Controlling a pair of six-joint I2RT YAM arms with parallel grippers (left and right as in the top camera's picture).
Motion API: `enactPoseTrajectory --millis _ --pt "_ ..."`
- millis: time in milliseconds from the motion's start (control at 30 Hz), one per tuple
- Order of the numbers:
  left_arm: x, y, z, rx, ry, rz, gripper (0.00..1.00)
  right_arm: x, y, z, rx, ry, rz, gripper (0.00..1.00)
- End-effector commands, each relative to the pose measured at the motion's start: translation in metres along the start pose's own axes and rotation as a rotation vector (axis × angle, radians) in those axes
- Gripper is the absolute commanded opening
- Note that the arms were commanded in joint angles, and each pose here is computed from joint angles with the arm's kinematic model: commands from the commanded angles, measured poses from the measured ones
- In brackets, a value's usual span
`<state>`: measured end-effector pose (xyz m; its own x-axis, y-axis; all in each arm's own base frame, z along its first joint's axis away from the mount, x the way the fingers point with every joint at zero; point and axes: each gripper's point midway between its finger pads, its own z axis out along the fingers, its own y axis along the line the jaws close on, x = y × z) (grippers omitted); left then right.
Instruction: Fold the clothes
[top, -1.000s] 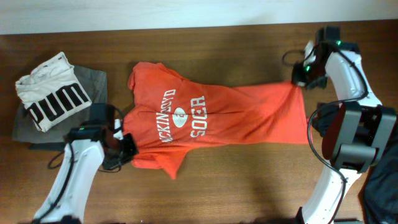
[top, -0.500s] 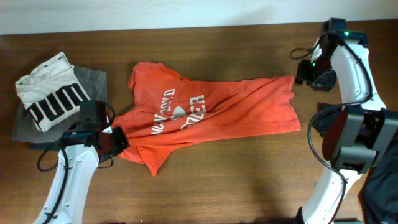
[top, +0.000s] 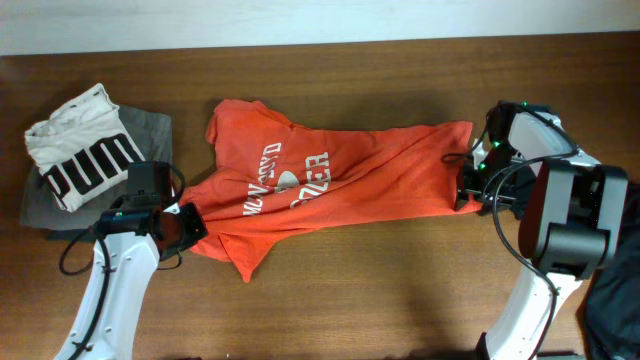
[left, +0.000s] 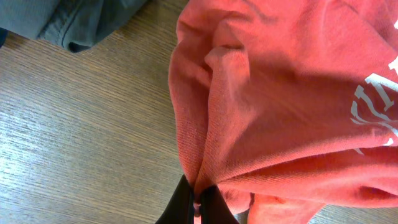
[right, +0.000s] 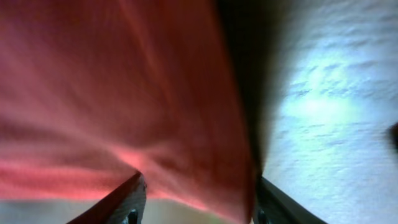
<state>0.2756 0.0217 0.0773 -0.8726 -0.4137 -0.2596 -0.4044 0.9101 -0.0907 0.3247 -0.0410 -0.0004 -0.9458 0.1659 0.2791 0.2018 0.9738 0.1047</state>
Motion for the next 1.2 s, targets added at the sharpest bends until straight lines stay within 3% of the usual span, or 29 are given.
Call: enactPoseTrajectory --millis 0,67,100,233,433,600,767,900,1033,1167 --pt "-0.009 0.001 -0.007 -0.007 -0.036 0.015 0.0 0.0 0.013 0.008 -0.064 -0.021 -0.031 0.38" --pt "-0.009 0.001 -0.007 -0.007 -0.036 0.015 0.01 -0.002 0.013 0.009 -0.064 -0.03 -0.028 0.11" --pt "-0.009 0.001 -0.007 -0.007 -0.036 0.015 0.0 -0.002 0.013 0.009 -0.064 -0.03 -0.025 0.04" --pt "-0.009 0.001 -0.007 -0.007 -0.035 0.015 0.01 0.008 0.014 -0.002 -0.064 -0.015 -0.003 0.04" --pt "-0.01 0.001 -0.007 -0.007 -0.037 0.015 0.01 0.058 0.024 -0.061 -0.084 -0.006 -0.007 0.04" --pt "-0.011 0.0 -0.007 -0.004 -0.042 0.015 0.01 0.089 0.038 -0.135 -0.117 -0.243 -0.088 0.04" --pt "-0.014 -0.001 -0.007 0.001 -0.056 0.015 0.0 0.048 0.041 -0.177 -0.104 -0.543 -0.119 0.18" --pt "-0.015 -0.001 -0.007 0.001 -0.057 0.015 0.01 0.008 0.04 -0.161 -0.116 -0.556 -0.083 0.32" --pt "-0.021 -0.003 -0.007 0.01 -0.082 0.014 0.01 -0.032 0.035 -0.111 -0.119 -0.468 -0.07 0.34" --pt "-0.022 -0.004 -0.007 0.012 -0.087 0.014 0.01 -0.024 0.029 -0.069 -0.119 -0.3 -0.039 0.28"
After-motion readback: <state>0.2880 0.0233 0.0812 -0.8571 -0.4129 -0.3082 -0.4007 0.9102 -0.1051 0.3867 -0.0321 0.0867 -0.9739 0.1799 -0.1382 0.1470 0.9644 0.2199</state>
